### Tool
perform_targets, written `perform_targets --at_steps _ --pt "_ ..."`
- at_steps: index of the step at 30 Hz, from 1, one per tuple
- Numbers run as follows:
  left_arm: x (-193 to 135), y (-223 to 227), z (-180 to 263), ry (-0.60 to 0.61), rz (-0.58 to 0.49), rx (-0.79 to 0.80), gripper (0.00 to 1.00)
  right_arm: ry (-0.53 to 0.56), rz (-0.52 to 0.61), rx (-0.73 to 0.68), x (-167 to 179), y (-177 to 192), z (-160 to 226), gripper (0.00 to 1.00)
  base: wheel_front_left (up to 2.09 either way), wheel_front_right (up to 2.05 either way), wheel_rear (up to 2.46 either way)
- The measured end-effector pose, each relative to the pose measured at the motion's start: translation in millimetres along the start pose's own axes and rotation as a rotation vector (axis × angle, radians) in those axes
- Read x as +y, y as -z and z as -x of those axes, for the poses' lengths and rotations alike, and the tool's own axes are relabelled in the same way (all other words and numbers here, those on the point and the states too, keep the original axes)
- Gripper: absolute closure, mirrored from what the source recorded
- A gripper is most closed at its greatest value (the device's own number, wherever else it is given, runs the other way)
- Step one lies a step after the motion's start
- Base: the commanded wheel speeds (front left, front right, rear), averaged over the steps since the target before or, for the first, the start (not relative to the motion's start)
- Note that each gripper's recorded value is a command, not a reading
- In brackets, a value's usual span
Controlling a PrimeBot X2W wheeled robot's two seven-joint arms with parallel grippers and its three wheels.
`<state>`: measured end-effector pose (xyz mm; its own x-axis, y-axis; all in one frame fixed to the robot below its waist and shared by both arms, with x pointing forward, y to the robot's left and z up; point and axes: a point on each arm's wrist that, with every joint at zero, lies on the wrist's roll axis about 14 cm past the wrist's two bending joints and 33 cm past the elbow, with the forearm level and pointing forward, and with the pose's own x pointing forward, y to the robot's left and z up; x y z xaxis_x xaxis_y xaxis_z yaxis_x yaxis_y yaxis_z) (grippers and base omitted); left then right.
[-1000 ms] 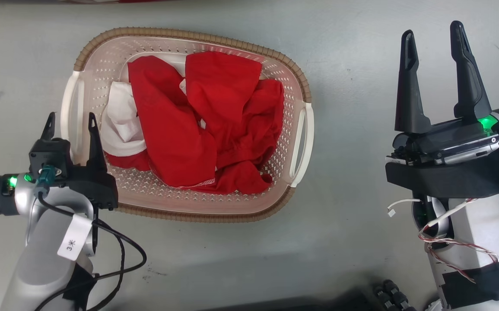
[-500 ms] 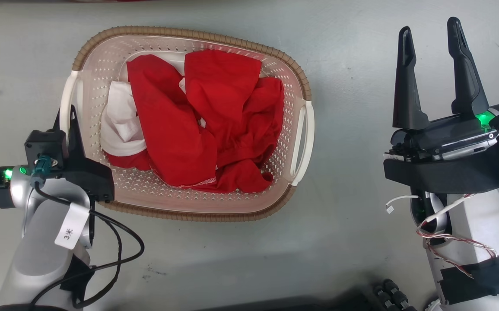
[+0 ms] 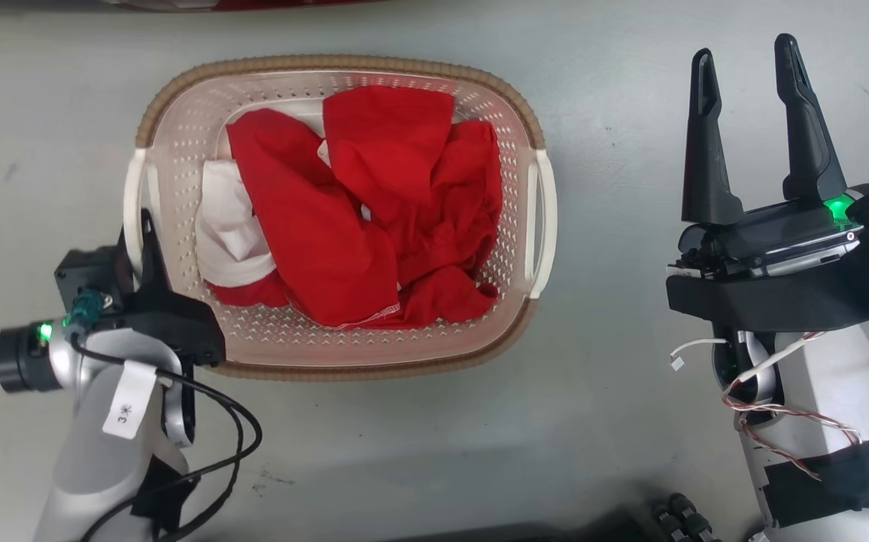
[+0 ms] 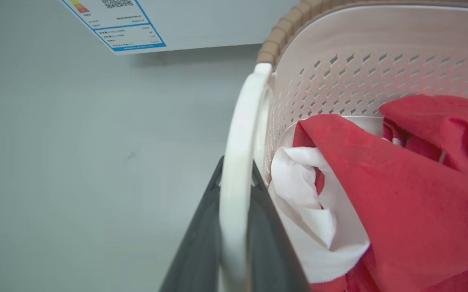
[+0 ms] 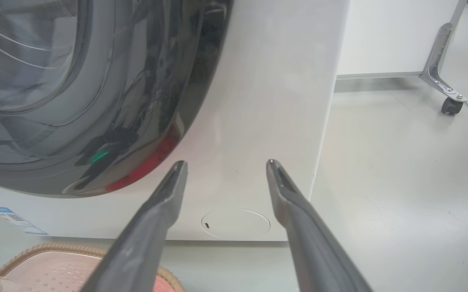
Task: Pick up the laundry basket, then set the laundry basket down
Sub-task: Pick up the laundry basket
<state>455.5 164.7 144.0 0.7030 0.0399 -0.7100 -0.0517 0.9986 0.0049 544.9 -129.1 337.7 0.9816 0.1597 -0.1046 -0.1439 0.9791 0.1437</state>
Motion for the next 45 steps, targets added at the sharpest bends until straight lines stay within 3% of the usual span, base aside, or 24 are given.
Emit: perform_targets --at_steps 13,30,31,33,34,35,45 --pt "7.2 19.4 18.7 -0.057 0.084 0.051 1.0 -0.001 -0.002 -0.007 1.9 -5.4 -0.1 0.0 0.0 0.0 0.0" --pt "8.3 20.1 20.8 -0.075 0.101 0.051 1.0 0.0 -0.001 -0.005 1.6 -6.2 0.7 0.0 0.0 0.0 0.0" --pt "8.1 20.6 20.9 -0.075 0.101 0.053 0.93 -0.001 -0.002 -0.005 1.7 -6.0 0.8 0.0 0.0 0.0 0.0" --pt "7.8 21.0 21.0 -0.074 0.102 0.053 0.66 -0.005 -0.003 -0.004 2.1 -5.9 0.9 0.0 0.0 0.0 0.0" --pt "7.5 20.5 20.8 -0.073 0.102 0.051 0.28 -0.005 -0.002 -0.004 2.0 -5.8 1.0 0.0 0.0 0.0 0.0" --pt "7.0 20.1 20.7 -0.073 0.103 0.05 0.0 -0.005 -0.002 -0.004 1.9 -5.8 1.0 0.0 0.0 0.0 0.0" --pt "6.3 15.5 19.4 -0.072 0.099 0.035 0.0 -0.002 -0.002 -0.001 1.0 -5.0 1.4 0.0 0.0 0.0 0.0"
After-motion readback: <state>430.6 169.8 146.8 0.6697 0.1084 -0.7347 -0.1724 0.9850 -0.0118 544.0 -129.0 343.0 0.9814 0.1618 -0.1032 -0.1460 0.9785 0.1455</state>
